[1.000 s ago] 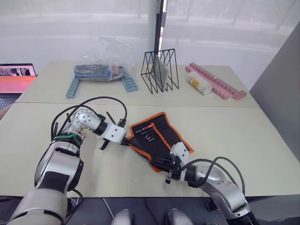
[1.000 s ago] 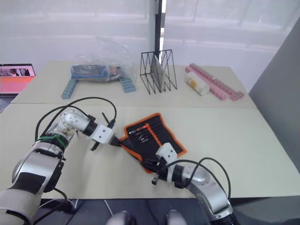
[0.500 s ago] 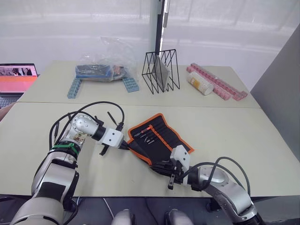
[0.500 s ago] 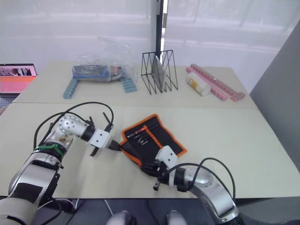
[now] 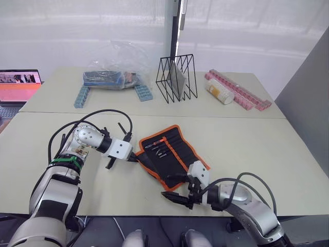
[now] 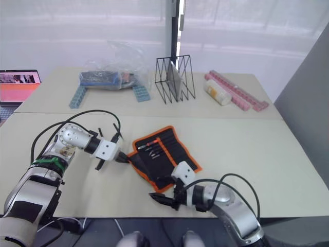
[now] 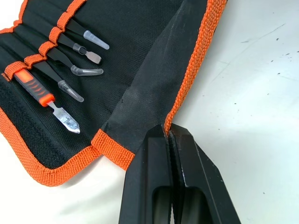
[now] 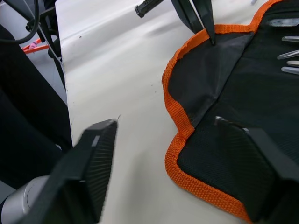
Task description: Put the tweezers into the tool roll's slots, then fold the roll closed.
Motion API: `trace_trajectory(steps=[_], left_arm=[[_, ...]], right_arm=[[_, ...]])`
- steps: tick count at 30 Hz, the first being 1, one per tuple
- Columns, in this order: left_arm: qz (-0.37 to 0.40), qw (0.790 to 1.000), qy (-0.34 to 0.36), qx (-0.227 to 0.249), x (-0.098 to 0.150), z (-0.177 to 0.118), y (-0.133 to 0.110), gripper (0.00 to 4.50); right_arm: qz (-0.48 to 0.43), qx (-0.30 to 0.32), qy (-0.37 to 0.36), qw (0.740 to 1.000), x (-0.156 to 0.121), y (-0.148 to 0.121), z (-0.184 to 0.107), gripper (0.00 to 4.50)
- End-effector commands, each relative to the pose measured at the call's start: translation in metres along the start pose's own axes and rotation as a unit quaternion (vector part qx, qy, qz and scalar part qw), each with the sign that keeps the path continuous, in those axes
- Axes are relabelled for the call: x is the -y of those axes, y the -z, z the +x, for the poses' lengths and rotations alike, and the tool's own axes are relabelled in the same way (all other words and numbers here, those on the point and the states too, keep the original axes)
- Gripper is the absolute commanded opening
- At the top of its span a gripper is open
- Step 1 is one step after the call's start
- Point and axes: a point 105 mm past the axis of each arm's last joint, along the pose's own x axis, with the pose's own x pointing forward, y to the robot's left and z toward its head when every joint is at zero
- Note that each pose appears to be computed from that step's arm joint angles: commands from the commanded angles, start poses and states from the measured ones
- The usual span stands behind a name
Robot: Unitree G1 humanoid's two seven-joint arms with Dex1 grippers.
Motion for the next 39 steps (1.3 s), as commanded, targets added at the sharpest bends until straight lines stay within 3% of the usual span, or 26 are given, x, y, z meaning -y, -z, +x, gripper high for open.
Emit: trace_trajectory(steps=[1, 5, 6, 17, 21, 25, 31, 35, 37, 39], left_arm=[[0.016, 1.0, -0.012, -0.002, -0.007, -0.003, -0.003, 0.0], [0.021, 1.0, -0.014, -0.002, -0.008, -0.003, -0.004, 0.0], [0.021, 1.0, -0.014, -0.002, -0.007, -0.003, -0.004, 0.0], [0.024, 1.0, -0.01, -0.002, -0.008, -0.003, -0.005, 0.0], [0.02, 1.0, -0.01, 0.002, -0.007, -0.002, -0.005, 0.0], [0.023, 1.0, -0.017, 0.009, -0.009, -0.003, -0.008, 0.0], [-0.003, 0.999, -0.012, 0.033, -0.008, -0.014, -0.013, 1.9], [-0.06, 0.996, -0.024, 0.067, -0.01, -0.028, -0.023, 3.2], [-0.125, 0.985, -0.035, 0.115, -0.015, -0.037, -0.035, 3.81], [-0.194, 0.964, -0.045, 0.173, -0.022, -0.047, -0.048, 3.81]], right_arm=[[0.0, 0.048, 0.005, 0.999, 0.006, -0.027, -0.005, 3.97], [0.038, 0.1, 0.039, 0.994, 0.023, -0.047, -0.001, 3.97], [0.042, 0.109, 0.055, 0.992, 0.029, -0.051, 0.002, 3.73], [-0.003, 0.036, 0.036, 0.999, 0.018, -0.027, 0.038, 0.05], [0.008, -0.029, 0.045, 0.999, 0.023, 0.005, 0.046, 0.02], [0.02, -0.047, 0.033, 0.998, 0.021, 0.015, 0.048, 0.02], [0.021, -0.07, 0.027, 0.997, 0.019, 0.026, 0.049, 0.0], [0.019, -0.074, 0.029, 0.997, 0.02, 0.028, 0.05, 0.0], [0.018, -0.075, 0.029, 0.997, 0.021, 0.028, 0.051, 0.0], [0.017, -0.078, 0.026, 0.996, 0.021, 0.029, 0.051, 0.0]])
